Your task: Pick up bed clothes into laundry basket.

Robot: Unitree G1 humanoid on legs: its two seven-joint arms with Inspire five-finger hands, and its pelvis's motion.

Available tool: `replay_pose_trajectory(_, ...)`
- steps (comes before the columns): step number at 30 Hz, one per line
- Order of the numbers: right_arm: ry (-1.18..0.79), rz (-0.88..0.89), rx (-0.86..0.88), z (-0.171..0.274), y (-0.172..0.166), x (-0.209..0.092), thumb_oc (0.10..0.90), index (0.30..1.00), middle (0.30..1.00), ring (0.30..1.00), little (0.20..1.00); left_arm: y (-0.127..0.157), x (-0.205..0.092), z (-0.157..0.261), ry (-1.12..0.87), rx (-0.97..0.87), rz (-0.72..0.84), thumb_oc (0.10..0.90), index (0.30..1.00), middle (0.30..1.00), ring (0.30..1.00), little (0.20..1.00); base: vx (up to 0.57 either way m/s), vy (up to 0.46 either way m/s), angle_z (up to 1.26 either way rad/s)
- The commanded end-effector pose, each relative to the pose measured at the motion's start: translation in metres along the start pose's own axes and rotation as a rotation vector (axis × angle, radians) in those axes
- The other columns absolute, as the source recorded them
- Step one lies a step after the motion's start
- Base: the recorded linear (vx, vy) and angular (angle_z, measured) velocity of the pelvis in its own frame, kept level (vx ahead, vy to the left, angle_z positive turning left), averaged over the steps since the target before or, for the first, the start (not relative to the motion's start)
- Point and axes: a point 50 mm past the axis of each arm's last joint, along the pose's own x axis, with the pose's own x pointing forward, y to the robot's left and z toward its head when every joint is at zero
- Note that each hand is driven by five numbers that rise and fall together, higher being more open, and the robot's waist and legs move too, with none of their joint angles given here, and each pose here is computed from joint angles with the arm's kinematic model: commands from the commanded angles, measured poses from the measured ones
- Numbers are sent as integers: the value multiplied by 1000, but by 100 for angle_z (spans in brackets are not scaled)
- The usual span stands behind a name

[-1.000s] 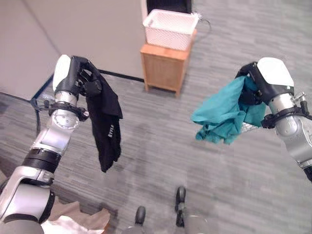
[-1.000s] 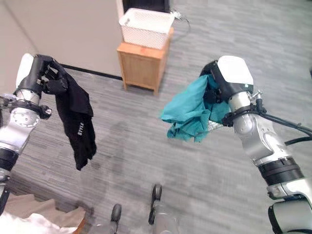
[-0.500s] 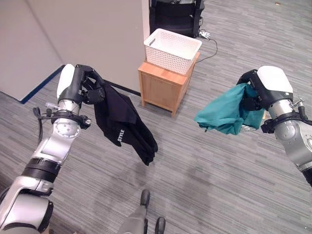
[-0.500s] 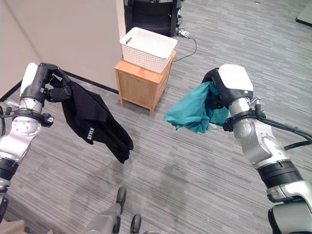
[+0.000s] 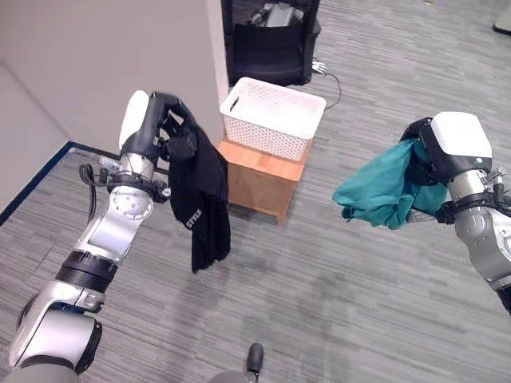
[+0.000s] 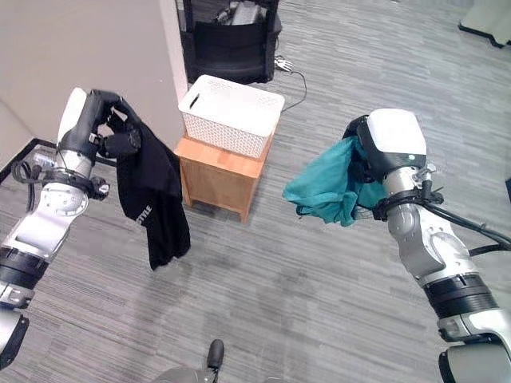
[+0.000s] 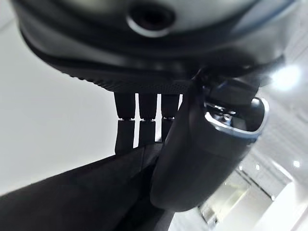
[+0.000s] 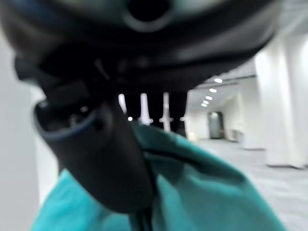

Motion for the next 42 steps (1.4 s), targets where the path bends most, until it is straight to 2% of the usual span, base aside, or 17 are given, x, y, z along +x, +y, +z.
replay_pose_trajectory(1,-67,-299,-27,14,-66,27,400,300,300,300,300,39,15,53,-254,28,145,400,300,300,300,300,395,-16,91)
replay_pose_trajectory(4,-81,-324,-34,17,-76,32,400,300,300,300,300,39,23,62,-270,26,159,400,300,300,300,300,289,-66,131)
replay_pose_trajectory(9,-77,-303,-37,14,-75,28,400,300,300,300,300,37,19,59,-268,13,136,400,300,300,300,300,406,-119,133)
replay_pose_trajectory(13,-134,-306,-48,24,-84,30,400,300,300,300,300,48,15,57,-271,31,148,400,300,300,300,300,184,-110,23)
replay_pose_trajectory(19,-65,-256,-103,1,-90,33,400,300,300,300,300,50,13,42,-219,12,153,400,300,300,300,300,167,38,-26)
replay_pose_trajectory(20,-14,-209,-124,-11,-83,31,400,300,300,300,300,44,15,40,-199,10,133,400,300,300,300,300,120,91,-27)
replay_pose_trajectory(23,-6,-215,-114,-10,-83,36,400,300,300,300,300,39,17,40,-198,-13,119,400,300,300,300,300,123,90,-12)
replay_pose_trajectory(31,77,-77,-192,-26,-54,42,400,300,300,300,300,24,22,46,-200,-61,77,400,300,300,300,300,67,23,-16)
replay_pose_trajectory(42,107,-67,-155,-30,-44,38,400,300,300,300,300,18,21,34,-147,-89,79,400,300,300,300,300,17,4,20)
